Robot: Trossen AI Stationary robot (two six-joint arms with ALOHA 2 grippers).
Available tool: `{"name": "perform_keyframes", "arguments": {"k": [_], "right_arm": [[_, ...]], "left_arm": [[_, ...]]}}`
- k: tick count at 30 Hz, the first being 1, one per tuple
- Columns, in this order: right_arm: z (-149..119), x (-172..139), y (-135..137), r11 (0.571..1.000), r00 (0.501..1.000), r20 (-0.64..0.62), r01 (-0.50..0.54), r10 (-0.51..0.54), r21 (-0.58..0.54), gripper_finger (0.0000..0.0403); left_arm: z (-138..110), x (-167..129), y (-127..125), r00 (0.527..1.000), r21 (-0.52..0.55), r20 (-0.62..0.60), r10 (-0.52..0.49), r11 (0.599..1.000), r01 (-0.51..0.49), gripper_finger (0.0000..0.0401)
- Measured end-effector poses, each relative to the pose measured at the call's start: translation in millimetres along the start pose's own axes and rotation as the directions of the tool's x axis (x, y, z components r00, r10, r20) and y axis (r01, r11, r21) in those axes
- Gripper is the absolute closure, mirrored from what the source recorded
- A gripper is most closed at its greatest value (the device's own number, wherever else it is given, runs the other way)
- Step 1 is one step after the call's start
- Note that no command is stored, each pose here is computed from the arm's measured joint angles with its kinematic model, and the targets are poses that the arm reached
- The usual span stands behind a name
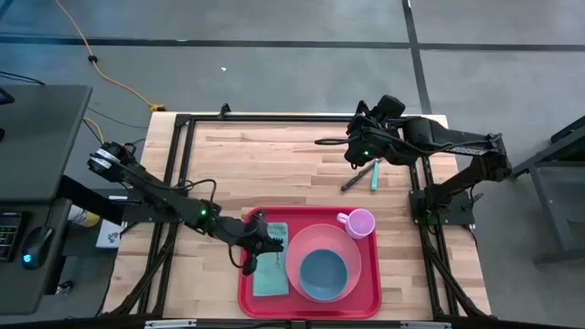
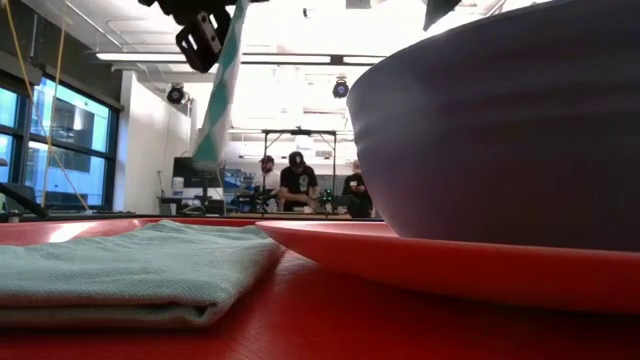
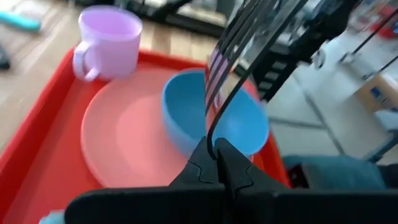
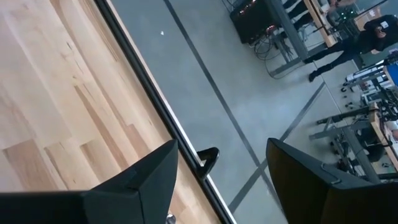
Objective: Set up tray
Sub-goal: Put the blue fork on the blue napkin
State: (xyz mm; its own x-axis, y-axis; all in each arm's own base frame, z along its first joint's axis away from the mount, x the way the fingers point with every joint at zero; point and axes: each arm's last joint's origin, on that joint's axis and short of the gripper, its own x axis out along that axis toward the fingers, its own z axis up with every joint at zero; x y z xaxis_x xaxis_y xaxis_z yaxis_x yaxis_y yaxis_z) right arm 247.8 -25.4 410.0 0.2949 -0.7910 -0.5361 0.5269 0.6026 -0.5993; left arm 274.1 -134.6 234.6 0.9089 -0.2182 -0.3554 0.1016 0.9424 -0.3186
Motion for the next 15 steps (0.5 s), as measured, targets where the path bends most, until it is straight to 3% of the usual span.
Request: {"name": "perform_keyframes", "arguments": {"k": [5, 11, 15], "right_arm": [[-0.3, 0.0, 0.4, 1.000, 1.000, -0.004, -0.015, 0.015, 0.007, 0.0178], [-1.0, -0.1, 0.3, 1.000, 1.000, -0.009, -0.017, 0.017, 0.005, 0.0178], [-1.0, -0.1, 0.3, 1.000, 1.000, -0.009, -0.017, 0.017, 0.011, 0.0178]], "left_arm": [[-7.8, -6.2, 0.4, 0.991, -0.016, 0.120, -0.054, 0.998, 0.057, 0.0387], [-32.1, -13.3, 12.2, 0.976, -0.128, 0.201, -0.081, 0.986, 0.108, 0.0387], [-36.5, -13.6, 13.6, 0.979, -0.158, 0.173, -0.110, 0.978, 0.138, 0.0387]]}}
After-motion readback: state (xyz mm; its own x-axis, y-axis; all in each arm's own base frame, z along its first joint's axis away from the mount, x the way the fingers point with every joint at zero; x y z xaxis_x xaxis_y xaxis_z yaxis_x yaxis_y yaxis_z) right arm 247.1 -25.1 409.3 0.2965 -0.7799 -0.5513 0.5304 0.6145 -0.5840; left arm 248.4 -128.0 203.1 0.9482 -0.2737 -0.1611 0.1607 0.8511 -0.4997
